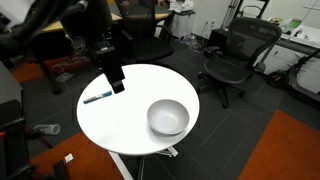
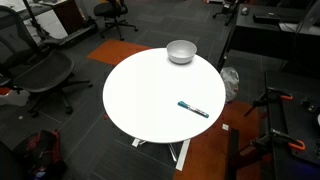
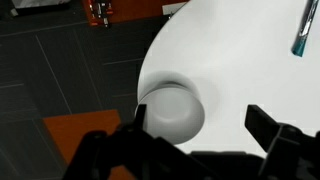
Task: Put the green marker inside the grey bowl
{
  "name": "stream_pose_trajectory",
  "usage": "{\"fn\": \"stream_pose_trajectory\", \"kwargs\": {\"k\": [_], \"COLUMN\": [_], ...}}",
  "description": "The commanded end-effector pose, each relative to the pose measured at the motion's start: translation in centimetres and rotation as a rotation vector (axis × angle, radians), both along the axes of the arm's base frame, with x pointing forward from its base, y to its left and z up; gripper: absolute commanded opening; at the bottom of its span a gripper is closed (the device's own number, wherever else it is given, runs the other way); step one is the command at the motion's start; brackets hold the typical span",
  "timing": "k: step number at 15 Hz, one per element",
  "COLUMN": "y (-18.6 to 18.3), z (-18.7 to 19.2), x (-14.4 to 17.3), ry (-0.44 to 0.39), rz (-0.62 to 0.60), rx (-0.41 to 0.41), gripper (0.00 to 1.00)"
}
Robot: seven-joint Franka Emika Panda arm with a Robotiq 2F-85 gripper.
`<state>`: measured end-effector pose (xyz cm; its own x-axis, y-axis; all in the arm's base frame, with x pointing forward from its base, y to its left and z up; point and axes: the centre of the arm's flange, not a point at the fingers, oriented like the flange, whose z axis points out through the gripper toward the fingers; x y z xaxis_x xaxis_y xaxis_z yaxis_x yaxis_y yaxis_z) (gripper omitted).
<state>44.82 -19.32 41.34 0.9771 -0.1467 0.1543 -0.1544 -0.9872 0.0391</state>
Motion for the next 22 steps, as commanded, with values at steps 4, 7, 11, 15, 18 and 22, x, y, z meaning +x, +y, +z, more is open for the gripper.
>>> {"fn": "stream_pose_trajectory", "kwargs": {"k": [4,7,11,15,18,22], "y": [0.0,0.0,2.3,6.4,9.9,13.8], "z": [0.0,0.0,-1.6,-3.9,-6.0,-8.4], "x": [0.0,0.0,0.7,0.8,0.6,0.4], "ry": [0.0,0.0,0.018,0.049,0.074,0.078], "rz": [0.0,0.0,0.024,0.033,0.015,0.001], "rx": [0.0,0.0,-0.015,0.011,0.034,0.066], "gripper": [1.0,1.0,1.0,1.0,1.0,1.0]}}
